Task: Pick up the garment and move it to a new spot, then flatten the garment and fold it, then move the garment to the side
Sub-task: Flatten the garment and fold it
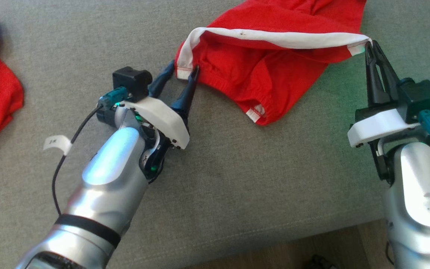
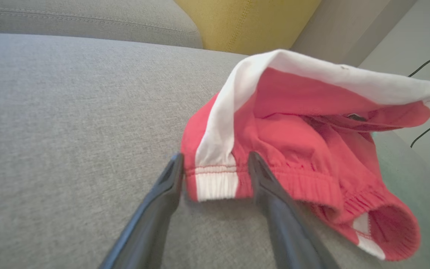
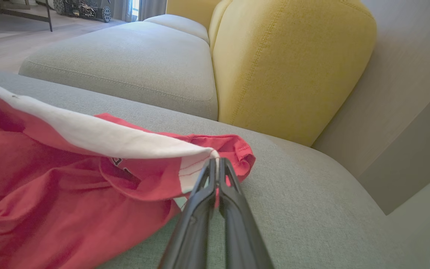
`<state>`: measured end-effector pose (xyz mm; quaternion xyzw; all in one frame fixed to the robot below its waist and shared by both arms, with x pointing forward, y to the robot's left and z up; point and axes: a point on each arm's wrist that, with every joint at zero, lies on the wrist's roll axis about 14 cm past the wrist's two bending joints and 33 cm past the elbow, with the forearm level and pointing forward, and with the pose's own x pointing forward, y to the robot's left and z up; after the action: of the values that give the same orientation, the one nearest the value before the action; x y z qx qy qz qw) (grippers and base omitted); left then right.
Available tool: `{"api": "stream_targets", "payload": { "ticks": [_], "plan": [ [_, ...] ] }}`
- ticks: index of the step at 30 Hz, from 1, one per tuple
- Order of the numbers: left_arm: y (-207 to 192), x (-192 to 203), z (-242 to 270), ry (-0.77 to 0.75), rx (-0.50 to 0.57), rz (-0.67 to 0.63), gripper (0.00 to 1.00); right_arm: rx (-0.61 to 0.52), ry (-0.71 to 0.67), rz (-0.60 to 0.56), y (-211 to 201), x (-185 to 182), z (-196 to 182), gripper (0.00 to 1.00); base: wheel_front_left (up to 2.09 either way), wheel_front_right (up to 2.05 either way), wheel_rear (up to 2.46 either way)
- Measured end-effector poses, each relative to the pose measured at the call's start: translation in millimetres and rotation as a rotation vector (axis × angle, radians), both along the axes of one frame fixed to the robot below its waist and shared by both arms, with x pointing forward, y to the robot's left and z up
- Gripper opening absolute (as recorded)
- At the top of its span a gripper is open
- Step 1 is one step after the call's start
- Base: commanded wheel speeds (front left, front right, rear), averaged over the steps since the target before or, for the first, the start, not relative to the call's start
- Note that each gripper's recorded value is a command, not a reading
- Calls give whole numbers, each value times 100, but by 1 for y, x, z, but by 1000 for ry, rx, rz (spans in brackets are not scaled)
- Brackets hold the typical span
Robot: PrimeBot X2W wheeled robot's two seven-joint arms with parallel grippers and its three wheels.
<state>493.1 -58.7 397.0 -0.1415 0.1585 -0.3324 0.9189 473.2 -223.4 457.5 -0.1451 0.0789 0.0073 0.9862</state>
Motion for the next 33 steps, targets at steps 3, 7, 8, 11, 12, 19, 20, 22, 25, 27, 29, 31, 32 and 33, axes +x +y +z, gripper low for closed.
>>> {"api": "stream_targets", "payload": {
  "ticks": [3, 7, 8, 11, 12, 19, 20, 22, 25, 27, 29, 31, 32, 33],
  "plan": [
    [-2, -1, 1, 0, 0, -10, 0, -1, -3, 4, 1, 0, 0, 0, 0, 0, 0],
    [2, -1, 8, -29, 17, -8, 0, 6, -27, 21, 6, 2, 5, 0, 0, 0, 0],
    [4, -1, 12, -42, 21, -8, 0, 7, -41, 35, 9, 2, 7, 0, 0, 0, 0],
    [8, -2, 20, -82, 38, -14, 0, -16, -66, 70, 13, 6, 14, 0, 0, 0, 0],
    [10, -4, 24, -104, 51, -20, 0, -28, -80, 79, 11, 9, 19, 0, 0, 0, 0],
    [48, -9, 65, -257, 114, 34, 0, -97, -215, 172, 23, 28, 74, 0, 0, 0, 0],
    [55, -7, 77, -290, 118, 58, 0, -103, -238, 185, 26, 29, 84, 0, 0, 0, 0],
    [66, -4, 102, -354, 117, 105, 0, -126, -279, 207, 29, 30, 103, 0, 0, 0, 0],
    [85, -10, 146, -476, 138, 145, 0, -156, -379, 241, 36, 25, 147, 0, 0, 0, 0],
    [94, -15, 171, -552, 155, 157, 0, -173, -433, 253, 38, 21, 173, 0, 0, 0, 0],
    [102, -21, 194, -610, 174, 171, 0, -176, -478, 267, 41, 13, 193, 0, 0, 0, 0],
    [107, -32, 211, -637, 186, 177, 0, -170, -509, 288, 45, 2, 208, 0, 0, 0, 0],
    [108, -39, 216, -641, 195, 176, 0, -173, -523, 292, 45, -5, 215, 0, 0, 0, 0],
    [110, -48, 218, -643, 204, 171, 0, -178, -532, 294, 44, -13, 221, 0, 0, 0, 0]
  ]
}}
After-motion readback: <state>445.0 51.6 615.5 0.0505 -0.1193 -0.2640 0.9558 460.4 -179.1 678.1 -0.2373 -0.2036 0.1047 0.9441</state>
